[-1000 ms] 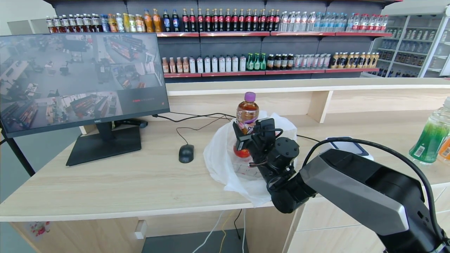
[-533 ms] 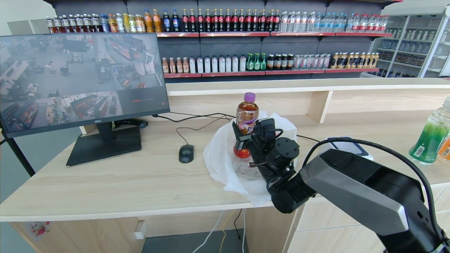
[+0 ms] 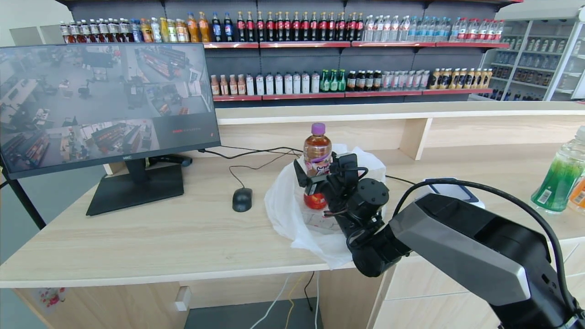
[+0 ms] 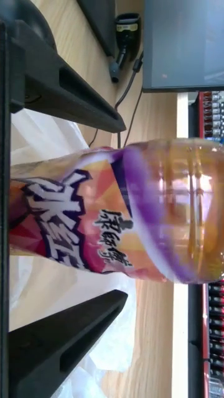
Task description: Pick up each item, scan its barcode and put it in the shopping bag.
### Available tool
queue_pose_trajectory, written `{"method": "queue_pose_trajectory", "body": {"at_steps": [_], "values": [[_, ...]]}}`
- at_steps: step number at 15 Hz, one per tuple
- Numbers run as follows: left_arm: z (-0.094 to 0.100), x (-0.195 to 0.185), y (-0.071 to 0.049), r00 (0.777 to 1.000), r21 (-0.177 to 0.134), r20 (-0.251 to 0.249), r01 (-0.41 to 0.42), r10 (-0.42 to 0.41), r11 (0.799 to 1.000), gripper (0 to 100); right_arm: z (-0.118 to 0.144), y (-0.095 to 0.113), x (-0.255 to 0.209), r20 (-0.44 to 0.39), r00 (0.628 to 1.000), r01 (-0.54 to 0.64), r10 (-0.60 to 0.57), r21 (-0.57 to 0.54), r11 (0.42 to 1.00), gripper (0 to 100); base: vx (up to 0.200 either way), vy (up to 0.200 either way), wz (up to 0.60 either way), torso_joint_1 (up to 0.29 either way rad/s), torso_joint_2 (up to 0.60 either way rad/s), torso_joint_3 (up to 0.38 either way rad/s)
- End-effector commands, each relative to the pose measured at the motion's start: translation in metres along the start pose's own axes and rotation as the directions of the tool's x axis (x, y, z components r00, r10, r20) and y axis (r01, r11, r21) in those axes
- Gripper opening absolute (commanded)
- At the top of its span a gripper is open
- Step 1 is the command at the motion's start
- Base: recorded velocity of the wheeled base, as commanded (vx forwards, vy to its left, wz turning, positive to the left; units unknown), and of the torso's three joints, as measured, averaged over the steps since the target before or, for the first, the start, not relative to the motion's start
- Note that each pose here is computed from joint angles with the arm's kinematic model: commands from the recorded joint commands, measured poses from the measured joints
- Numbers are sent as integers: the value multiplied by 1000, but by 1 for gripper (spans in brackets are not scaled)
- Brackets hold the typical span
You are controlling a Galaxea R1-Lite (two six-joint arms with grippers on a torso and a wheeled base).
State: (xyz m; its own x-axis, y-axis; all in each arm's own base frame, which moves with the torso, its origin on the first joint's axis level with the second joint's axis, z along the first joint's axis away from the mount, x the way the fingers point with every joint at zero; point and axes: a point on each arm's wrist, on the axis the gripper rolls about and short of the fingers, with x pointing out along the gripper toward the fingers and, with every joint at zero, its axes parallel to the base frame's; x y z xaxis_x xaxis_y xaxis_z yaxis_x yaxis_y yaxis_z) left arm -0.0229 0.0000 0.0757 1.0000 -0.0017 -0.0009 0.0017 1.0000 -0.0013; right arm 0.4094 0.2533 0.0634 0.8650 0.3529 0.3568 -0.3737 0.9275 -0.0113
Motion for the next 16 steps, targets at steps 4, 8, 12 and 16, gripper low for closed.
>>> {"method": "queue_pose_trajectory", "body": {"at_steps": [4, 8, 12, 16], "values": [[0, 0, 0, 1000, 0, 1, 0, 0, 1000, 100, 13, 0, 2, 24, 1000, 3, -4, 3, 1000, 100, 0, 0, 0, 0, 0, 0], [0, 0, 0, 1000, 0, 1, -2, 2, 1000, 100, 46, -3, -8, 23, 1000, 11, -11, 9, 1000, 100, 0, 0, 0, 0, 0, 0], [0, 0, 0, 1000, 0, -1, 0, 0, 1000, 100, 89, -6, -20, 51, 999, 12, -13, 6, 1000, 100, 0, 0, 0, 0, 0, 0], [0, 0, 0, 1000, 0, 1, 0, 0, 1000, 100, 118, -13, -46, 19, 1000, 12, -12, -12, 1000, 100, 0, 0, 0, 0, 0, 0]]}}
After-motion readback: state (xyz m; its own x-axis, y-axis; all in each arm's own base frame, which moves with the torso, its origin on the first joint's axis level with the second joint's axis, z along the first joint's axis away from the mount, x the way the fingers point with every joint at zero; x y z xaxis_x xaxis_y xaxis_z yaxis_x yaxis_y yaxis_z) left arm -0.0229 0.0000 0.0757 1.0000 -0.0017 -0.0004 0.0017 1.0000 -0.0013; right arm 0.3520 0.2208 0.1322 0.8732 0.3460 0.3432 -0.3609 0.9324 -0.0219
